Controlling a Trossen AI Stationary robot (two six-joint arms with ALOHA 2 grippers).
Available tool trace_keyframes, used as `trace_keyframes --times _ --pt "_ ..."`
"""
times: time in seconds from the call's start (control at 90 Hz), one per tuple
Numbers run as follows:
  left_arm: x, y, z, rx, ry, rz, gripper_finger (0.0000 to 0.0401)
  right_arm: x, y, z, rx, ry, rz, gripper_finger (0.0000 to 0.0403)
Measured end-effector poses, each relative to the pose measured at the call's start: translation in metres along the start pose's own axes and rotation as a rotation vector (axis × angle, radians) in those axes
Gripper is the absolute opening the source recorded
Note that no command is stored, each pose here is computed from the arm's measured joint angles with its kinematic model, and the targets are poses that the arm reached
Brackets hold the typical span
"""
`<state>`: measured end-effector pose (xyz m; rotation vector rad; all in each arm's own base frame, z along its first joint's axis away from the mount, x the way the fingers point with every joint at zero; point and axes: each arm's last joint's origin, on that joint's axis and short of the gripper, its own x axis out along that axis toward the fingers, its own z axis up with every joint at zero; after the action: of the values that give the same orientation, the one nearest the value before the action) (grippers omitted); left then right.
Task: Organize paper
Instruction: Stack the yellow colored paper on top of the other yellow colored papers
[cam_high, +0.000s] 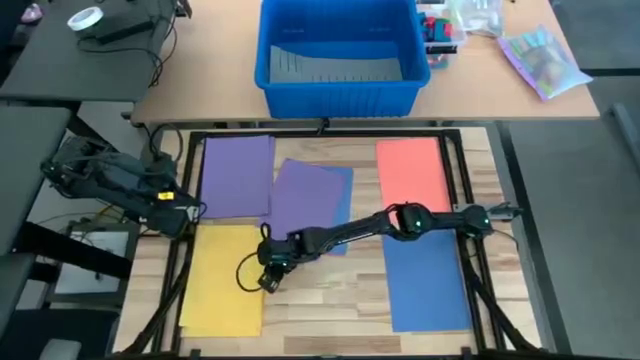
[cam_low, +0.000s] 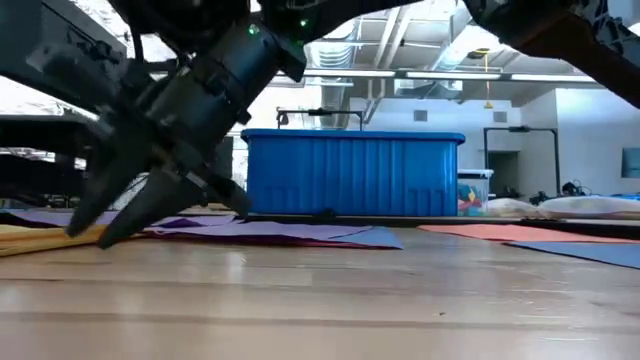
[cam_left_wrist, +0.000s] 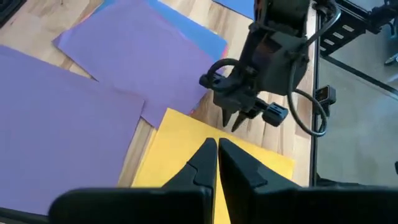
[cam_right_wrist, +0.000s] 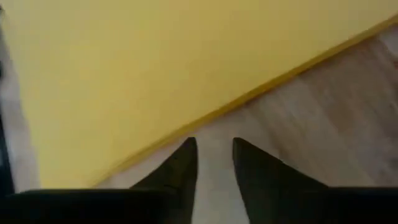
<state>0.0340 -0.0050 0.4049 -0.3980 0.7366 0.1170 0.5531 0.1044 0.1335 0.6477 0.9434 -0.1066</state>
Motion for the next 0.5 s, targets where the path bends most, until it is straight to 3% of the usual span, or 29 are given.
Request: trace_keyframes --times 0.111,0.233,0.5 --pt "0.000 0.000 0.000 0.000 0.000 0.001 0.0000 0.006 -0.001 -0.001 -0.005 -0.040 0.033 0.0009" --pt "0.000 0.000 0.000 0.000 -0.001 0.000 0.0000 0.011 0.000 0.001 -0.003 -0.103 0.093 0.0009" --pt "0.000 0.000 0.000 -0.001 -0.001 0.003 0.0000 0.012 -0.010 -0.002 0.012 -0.045 0.042 0.0003"
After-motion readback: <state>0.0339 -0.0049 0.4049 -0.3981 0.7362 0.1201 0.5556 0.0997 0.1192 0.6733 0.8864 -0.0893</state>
